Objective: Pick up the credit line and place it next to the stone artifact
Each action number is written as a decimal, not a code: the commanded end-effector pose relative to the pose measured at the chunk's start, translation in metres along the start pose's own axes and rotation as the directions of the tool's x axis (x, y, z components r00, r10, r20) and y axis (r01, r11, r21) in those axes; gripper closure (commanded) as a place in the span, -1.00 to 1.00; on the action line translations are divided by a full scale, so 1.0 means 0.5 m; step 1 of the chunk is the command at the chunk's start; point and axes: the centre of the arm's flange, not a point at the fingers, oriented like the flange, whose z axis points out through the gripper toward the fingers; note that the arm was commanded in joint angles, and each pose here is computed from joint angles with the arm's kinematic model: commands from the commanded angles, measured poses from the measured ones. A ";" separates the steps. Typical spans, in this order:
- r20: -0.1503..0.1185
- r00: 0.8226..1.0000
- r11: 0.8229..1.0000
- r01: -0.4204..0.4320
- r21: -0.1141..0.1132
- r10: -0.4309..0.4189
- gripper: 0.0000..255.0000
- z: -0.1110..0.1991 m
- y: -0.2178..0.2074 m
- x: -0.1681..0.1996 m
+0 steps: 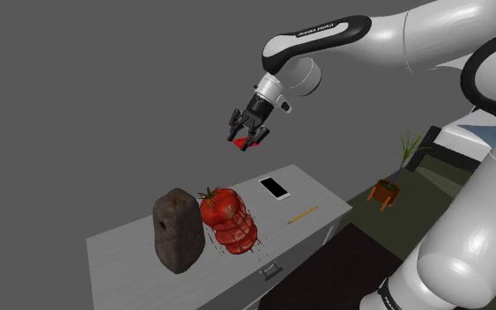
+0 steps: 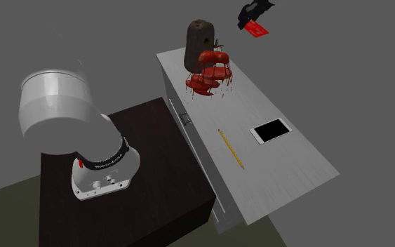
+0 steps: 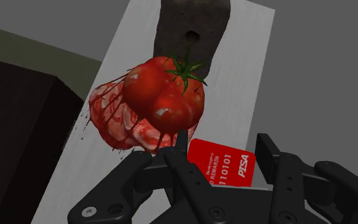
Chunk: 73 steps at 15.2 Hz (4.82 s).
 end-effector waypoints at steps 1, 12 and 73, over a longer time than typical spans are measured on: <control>0.001 1.000 1.000 -0.001 0.001 0.001 1.00 0.028 -0.041 -0.029; 0.001 1.000 1.000 -0.001 0.001 0.001 1.00 0.130 -0.073 -0.001; 0.000 1.000 1.000 0.000 -0.001 0.000 -1.00 0.645 0.016 0.262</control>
